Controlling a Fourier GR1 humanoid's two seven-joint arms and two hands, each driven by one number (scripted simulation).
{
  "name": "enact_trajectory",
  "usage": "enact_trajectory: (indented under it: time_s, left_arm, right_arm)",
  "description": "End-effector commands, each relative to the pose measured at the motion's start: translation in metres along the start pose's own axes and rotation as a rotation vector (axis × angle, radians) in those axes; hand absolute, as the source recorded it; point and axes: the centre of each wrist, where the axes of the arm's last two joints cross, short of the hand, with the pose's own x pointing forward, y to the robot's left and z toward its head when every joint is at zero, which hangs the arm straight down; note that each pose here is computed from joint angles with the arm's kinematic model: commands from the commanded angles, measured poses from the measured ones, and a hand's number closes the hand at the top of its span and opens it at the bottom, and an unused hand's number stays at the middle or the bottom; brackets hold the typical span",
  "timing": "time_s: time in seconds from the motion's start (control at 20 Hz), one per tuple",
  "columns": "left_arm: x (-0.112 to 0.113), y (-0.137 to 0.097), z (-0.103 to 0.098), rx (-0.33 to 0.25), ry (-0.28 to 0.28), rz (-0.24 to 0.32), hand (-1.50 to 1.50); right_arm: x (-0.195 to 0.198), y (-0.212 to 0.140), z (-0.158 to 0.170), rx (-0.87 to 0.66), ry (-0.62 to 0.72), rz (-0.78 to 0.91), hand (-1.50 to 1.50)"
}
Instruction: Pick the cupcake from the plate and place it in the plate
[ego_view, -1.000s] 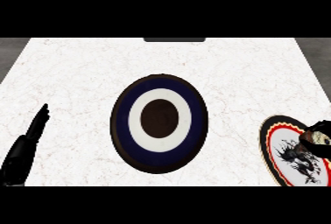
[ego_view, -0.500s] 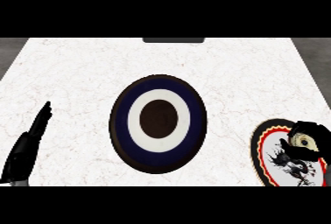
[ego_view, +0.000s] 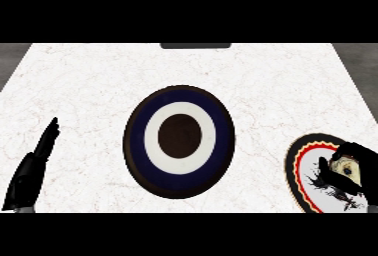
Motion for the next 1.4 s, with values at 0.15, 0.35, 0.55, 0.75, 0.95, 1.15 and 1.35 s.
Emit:
enact_trajectory:
  time_s: [0.15,0.35,0.55,0.75,0.95,1.15,1.35]
  left_arm:
    - [-0.006,0.004,0.012,0.007,0.010,-0.010,0.00]
    - [-0.004,0.010,0.017,0.006,0.017,-0.011,0.00]
    - [0.009,0.005,-0.002,0.019,-0.003,-0.004,0.00]
    - [0.001,0.014,0.004,-0.034,0.002,0.005,0.00]
    - [0.009,0.014,0.000,-0.025,-0.013,-0.008,0.00]
    - [0.016,0.002,0.003,-0.036,-0.009,-0.009,0.00]
    - [-0.002,-0.006,-0.004,-0.030,-0.016,-0.022,0.00]
  right_arm:
    - [0.048,-0.042,0.031,-0.226,-0.251,-0.073,1.50]
    - [0.087,-0.074,0.042,-0.194,-0.389,-0.204,1.50]
    - [0.113,-0.080,0.075,-0.170,-0.469,-0.257,1.50]
    - [0.159,-0.084,0.075,-0.145,-0.506,-0.280,1.50]
    - [0.214,-0.079,0.071,-0.115,-0.513,-0.323,1.50]
    - [0.258,-0.057,0.063,-0.038,-0.490,-0.345,1.50]
    - [0.296,-0.046,0.043,0.035,-0.477,-0.309,1.50]
